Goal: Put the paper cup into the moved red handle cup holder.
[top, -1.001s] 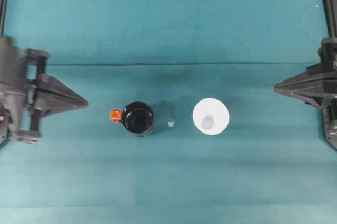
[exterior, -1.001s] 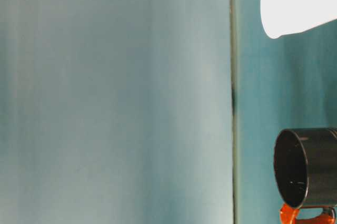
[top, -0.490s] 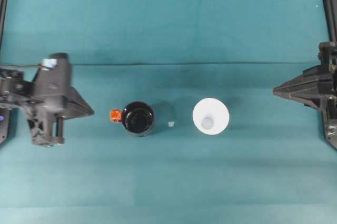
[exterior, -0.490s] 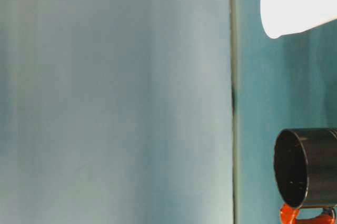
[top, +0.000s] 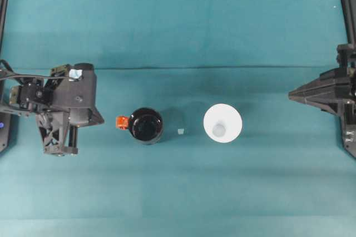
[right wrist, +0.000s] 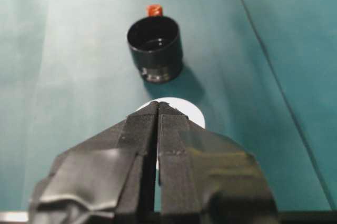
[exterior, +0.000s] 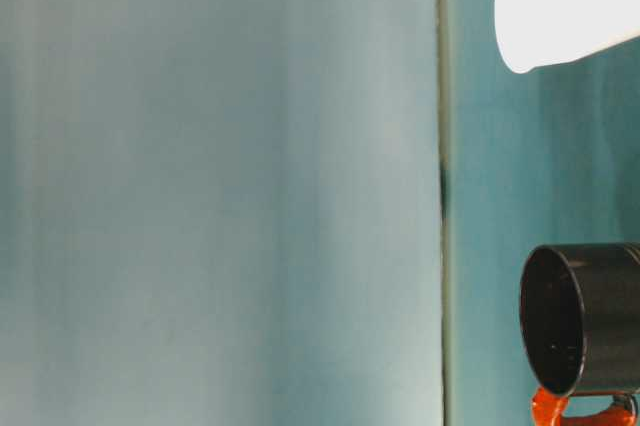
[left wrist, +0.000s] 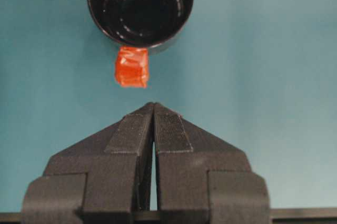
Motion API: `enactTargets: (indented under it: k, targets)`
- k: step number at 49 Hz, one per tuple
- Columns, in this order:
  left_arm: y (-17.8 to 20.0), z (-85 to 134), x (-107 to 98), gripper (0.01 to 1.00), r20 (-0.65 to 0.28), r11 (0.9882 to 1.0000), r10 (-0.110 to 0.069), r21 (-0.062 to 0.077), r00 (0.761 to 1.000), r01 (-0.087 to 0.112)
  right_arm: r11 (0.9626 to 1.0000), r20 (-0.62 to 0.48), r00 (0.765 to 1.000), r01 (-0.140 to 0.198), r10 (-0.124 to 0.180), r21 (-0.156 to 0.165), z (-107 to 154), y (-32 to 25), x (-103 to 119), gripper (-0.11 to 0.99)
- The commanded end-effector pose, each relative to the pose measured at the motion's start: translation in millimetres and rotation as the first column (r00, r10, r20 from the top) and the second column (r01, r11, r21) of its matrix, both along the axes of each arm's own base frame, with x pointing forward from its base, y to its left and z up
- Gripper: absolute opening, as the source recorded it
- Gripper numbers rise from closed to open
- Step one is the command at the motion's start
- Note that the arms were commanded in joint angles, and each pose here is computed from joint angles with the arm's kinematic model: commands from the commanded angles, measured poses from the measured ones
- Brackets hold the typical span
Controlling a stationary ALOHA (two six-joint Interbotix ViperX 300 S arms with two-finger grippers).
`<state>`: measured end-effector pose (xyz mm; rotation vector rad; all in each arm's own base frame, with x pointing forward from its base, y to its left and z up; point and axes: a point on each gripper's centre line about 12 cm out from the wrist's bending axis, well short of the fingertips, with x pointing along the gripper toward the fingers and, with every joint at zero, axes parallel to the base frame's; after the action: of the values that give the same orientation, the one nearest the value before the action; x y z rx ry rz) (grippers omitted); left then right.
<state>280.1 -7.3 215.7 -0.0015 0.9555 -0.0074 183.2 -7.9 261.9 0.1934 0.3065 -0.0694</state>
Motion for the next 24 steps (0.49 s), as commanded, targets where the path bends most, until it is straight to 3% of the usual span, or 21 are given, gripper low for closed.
enactTargets:
  k: [1, 9, 15, 19, 24]
  targets:
    - [1.4, 7.0, 5.2, 0.025, 0.017, 1.0, 0.001, 0.004, 1.0, -0.001, 0.9999, 0.013, 1.0, 0.004, -0.004, 0.01, 5.9, -0.3, 2.3, -0.1]
    - [4.9, 4.9, 6.6, 0.027, -0.008, 0.9999, 0.012, 0.006, 1.0, -0.012, 0.9999, 0.01, 1.0, 0.004, -0.004, 0.01, 5.0, -0.3, 2.4, -0.1]
    - [4.9, 5.4, 9.2, 0.04, -0.009, 0.9999, 0.012, 0.006, 1.0, -0.012, 1.0, 0.008, 1.0, 0.004, -0.004, 0.008, 4.7, -0.4, 2.6, -0.1]
    - [4.8, 5.5, 12.5, 0.171, -0.011, 0.9999, 0.011, 0.007, 1.0, -0.011, 1.0, 0.01, 1.0, 0.004, -0.004, 0.008, 5.0, -0.4, 2.4, -0.1]
    - [5.6, 4.1, 17.0, 0.456, -0.014, 0.9999, 0.009, 0.01, 1.0, -0.009, 1.0, 0.01, 1.0, 0.004, -0.004, 0.008, 5.0, -0.4, 2.4, -0.1]
